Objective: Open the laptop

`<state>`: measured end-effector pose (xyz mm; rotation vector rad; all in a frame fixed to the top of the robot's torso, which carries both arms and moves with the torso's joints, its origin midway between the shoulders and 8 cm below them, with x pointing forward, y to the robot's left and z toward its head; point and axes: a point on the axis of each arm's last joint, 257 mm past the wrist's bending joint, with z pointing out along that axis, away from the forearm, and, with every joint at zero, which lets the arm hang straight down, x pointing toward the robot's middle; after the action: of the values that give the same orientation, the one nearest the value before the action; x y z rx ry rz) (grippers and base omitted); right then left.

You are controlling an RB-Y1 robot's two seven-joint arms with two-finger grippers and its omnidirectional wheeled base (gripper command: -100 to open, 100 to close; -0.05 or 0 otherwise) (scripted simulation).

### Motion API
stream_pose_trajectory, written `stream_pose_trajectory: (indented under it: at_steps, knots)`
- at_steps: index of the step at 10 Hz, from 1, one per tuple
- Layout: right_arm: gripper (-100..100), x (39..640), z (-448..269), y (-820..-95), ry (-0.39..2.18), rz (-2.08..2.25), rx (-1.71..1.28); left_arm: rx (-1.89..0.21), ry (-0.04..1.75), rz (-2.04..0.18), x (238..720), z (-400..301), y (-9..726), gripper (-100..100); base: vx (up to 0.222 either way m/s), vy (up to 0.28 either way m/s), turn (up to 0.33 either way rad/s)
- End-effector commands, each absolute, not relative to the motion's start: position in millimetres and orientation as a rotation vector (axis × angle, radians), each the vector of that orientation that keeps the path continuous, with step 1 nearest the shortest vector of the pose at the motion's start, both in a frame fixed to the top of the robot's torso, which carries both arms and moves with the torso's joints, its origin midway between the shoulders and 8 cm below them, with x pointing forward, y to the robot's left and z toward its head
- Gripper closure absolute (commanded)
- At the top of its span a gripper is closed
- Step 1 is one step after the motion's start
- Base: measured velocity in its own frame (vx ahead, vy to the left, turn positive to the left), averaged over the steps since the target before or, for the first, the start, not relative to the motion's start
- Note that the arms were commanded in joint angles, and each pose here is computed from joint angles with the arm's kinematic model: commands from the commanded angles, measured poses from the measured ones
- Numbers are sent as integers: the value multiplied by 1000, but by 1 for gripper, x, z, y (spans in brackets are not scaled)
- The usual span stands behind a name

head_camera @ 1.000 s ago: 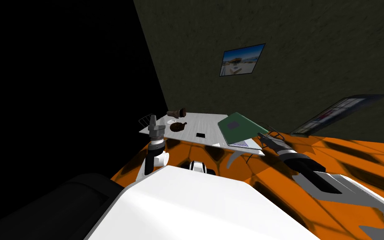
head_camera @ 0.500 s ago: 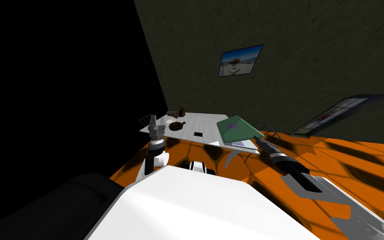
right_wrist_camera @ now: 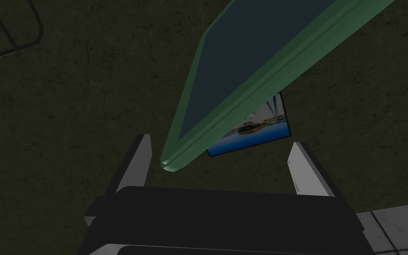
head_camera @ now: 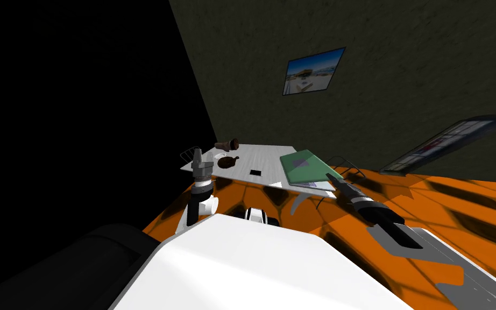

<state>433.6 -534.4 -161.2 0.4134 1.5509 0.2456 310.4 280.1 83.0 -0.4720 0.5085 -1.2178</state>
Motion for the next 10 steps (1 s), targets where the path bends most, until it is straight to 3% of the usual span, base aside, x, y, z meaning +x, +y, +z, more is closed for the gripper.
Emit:
stream_pose_trajectory:
  at_steps: [1,4,5,10]
  knots:
    - [-100,435,-144,-536,1549,250,410,-472,509,-1218,310,83,280,0,4,16,-8]
    - [-100,436,-134,-536,1553,253,408,-472,509,-1218,310,83,280,0,1,10,-16]
    - [0,437,-134,-537,1553,253,411,-472,509,-1218,310,83,280,0,0,0,0]
    - [0,436,-134,-537,1554,253,412,-472,509,-1218,310,83,280,0,0,0,0]
